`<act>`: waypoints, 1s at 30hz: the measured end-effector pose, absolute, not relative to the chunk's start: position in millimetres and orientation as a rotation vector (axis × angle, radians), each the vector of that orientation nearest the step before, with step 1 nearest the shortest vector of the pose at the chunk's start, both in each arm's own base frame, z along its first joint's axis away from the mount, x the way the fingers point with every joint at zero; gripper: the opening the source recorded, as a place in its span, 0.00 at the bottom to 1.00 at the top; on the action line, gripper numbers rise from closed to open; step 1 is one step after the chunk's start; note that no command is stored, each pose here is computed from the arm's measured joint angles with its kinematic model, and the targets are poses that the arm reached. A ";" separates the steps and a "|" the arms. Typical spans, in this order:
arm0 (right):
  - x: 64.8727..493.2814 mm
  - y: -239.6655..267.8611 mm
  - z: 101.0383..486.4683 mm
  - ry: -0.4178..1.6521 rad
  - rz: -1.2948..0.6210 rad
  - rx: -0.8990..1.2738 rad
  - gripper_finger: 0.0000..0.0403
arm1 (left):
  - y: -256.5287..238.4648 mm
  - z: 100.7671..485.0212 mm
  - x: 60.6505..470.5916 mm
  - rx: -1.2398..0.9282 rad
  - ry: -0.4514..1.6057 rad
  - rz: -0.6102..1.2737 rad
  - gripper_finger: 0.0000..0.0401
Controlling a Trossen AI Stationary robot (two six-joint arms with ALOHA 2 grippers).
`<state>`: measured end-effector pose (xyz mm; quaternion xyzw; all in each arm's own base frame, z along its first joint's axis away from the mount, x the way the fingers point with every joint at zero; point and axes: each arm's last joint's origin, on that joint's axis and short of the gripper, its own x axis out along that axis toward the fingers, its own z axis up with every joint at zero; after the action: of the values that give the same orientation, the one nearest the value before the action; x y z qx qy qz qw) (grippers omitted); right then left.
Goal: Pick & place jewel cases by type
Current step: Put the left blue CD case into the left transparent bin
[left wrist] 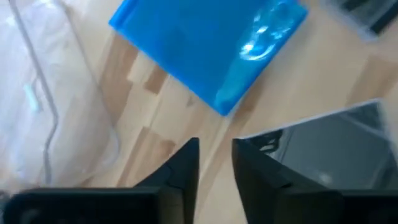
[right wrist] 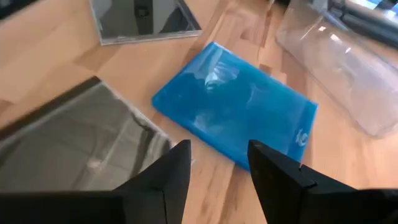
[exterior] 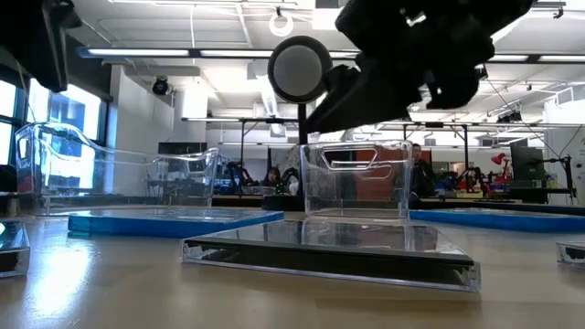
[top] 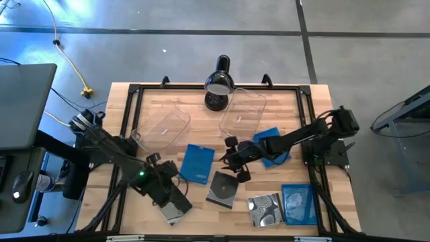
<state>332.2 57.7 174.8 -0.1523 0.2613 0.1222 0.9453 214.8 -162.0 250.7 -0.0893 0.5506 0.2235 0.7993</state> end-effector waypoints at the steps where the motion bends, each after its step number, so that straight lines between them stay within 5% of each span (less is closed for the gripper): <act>1: 334.1 58.0 175.0 0.532 0.249 -0.322 0.39 | -158.4 250.4 215.2 -0.196 1.205 0.495 0.27; 7: 359.3 70.2 187.8 0.488 0.262 -0.366 0.39 | -133.7 260.1 201.0 -0.206 1.255 0.710 0.31; 13: 381.8 83.9 167.4 0.649 0.300 -0.527 0.39 | -137.3 260.8 205.9 -0.315 1.112 0.608 0.30; 30: 397.7 71.7 155.0 0.775 0.252 -0.673 0.39 | -131.6 181.6 210.2 -0.621 0.897 0.646 0.30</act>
<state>397.7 71.7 155.0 -0.3212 0.3696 0.1202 0.8636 210.2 -131.6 181.6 -0.2901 0.4191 0.3019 0.8056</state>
